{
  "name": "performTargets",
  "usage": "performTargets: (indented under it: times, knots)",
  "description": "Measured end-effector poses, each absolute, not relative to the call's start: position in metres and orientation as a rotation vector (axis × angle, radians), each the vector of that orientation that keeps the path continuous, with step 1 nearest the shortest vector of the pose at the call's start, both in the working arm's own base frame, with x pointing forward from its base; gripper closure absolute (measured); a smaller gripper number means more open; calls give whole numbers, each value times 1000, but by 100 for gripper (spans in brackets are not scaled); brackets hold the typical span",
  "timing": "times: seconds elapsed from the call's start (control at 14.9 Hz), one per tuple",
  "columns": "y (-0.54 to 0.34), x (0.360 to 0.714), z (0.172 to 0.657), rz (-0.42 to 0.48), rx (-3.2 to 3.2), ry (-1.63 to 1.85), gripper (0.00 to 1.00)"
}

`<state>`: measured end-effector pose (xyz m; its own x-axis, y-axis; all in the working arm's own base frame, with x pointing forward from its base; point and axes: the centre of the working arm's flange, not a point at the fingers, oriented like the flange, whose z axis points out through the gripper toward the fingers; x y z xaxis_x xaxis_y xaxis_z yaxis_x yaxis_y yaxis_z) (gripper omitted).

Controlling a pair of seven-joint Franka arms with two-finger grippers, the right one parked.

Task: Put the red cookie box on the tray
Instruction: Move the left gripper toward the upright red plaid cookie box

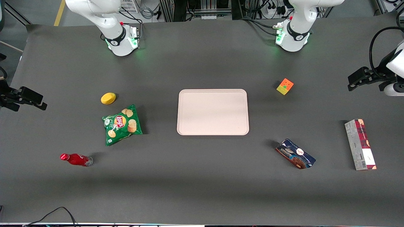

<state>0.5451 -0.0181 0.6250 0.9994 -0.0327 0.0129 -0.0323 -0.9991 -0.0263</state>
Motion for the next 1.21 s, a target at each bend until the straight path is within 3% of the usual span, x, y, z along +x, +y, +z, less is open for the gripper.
performTargets:
  times: [0.54, 0.87, 1.21]
  knots:
    - [-4, 548, 616, -23, -3116, 12, 0]
    - [59, 562, 545, -98, -3111, -136, 0]
    - [111, 574, 468, -103, -3094, -72, 0]
